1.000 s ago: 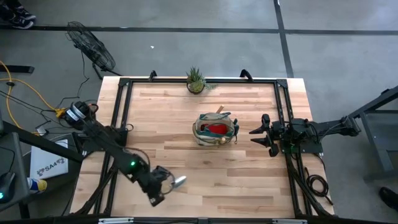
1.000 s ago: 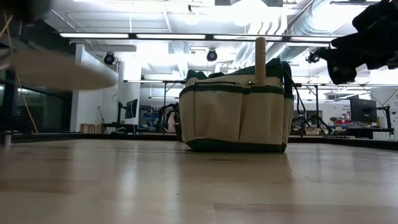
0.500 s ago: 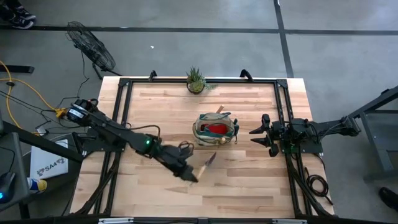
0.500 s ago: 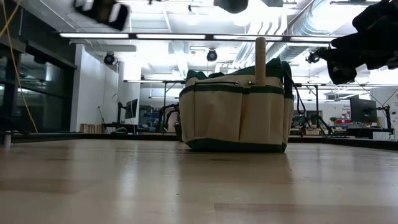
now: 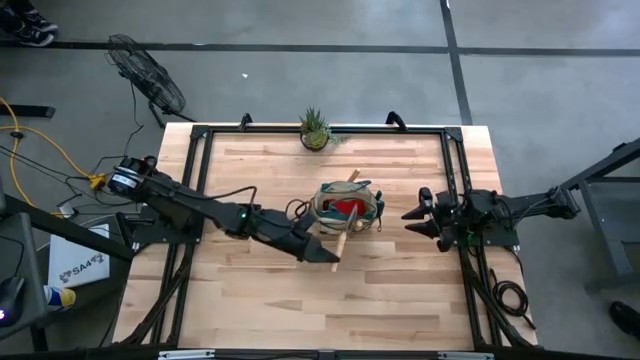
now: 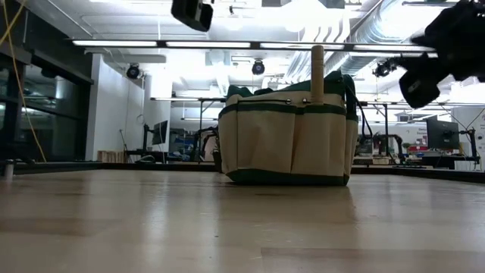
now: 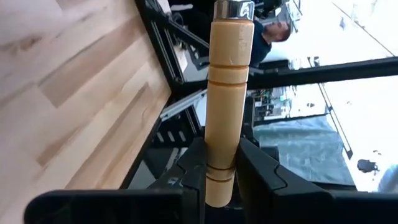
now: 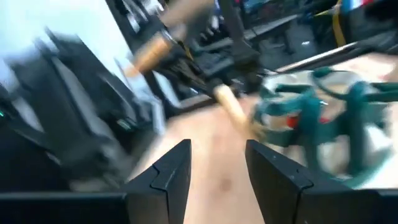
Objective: Pick & Place Garden tools in Gardening bag
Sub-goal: Put the light brown trowel into the light brown gardening bag
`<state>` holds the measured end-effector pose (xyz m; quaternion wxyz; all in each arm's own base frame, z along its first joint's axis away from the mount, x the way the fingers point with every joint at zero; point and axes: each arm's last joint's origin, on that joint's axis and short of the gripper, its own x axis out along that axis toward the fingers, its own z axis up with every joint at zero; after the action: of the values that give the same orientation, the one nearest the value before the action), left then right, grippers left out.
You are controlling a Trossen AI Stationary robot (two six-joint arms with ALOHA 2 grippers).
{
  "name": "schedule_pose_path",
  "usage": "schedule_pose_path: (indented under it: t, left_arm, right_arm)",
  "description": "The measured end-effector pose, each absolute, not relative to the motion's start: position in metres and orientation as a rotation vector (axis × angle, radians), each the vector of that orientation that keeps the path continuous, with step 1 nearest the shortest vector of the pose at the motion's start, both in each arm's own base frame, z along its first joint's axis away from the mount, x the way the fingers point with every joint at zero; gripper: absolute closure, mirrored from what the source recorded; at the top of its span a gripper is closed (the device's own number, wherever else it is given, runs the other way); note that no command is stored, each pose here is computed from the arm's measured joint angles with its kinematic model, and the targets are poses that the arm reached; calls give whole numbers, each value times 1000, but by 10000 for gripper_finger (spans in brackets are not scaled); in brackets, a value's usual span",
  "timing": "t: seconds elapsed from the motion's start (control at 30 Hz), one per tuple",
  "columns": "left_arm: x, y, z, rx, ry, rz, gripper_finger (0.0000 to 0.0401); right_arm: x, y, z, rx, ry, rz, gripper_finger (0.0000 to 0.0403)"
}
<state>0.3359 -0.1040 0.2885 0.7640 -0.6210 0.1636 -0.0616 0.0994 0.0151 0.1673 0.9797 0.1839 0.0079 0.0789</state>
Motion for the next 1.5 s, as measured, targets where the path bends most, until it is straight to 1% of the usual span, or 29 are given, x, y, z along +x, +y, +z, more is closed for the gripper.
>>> schedule_pose_path:
  t: [0.1, 0.17, 0.27, 0.33, 0.43, 0.67, 0.77, 0.93, 1.03, 1.13, 1.23, 1.37, 1.5]
  left_arm:
    - [337, -99, 289, -1346, 332, -112, 348]
    - [338, -97, 291, -1348, 295, -104, 348]
    - [340, -92, 295, -1324, 240, -124, 348]
    - [342, -87, 298, -1317, 198, -129, 348]
    - [344, -80, 303, -1317, 132, -138, 348]
    - [352, -59, 308, -1311, 16, -178, 348]
    - [359, -53, 306, -1317, -21, -243, 348]
    - [370, -51, 295, -1352, -59, -285, 348]
    - [371, -51, 298, -1353, -138, -334, 348]
    - [371, -51, 299, -1347, -171, -327, 348]
    - [371, -51, 300, -1332, -204, -305, 348]
    - [369, -49, 305, -1333, -276, -308, 348]
    - [369, -48, 306, -1323, -316, -281, 348]
  right_arm:
    - [99, 16, 171, 534, -9, 187, 258]
    - [99, 16, 173, 567, -15, 199, 258]
    - [98, 17, 176, 520, -40, 231, 259]
    - [98, 18, 181, 490, -46, 218, 259]
    - [95, 19, 202, 408, -116, 179, 259]
    - [103, 23, 249, 111, -138, 16, 259]
    - [115, 28, 267, -57, -102, -35, 259]
    - [140, 39, 293, -321, -25, -101, 259]
    - [154, 47, 305, -459, 25, -169, 259]
    - [168, 58, 312, -614, 77, -214, 259]
    - [179, 67, 311, -791, 154, -272, 259]
    - [191, 75, 308, -943, 224, -364, 259]
    - [201, 81, 308, -1032, 209, -398, 259]
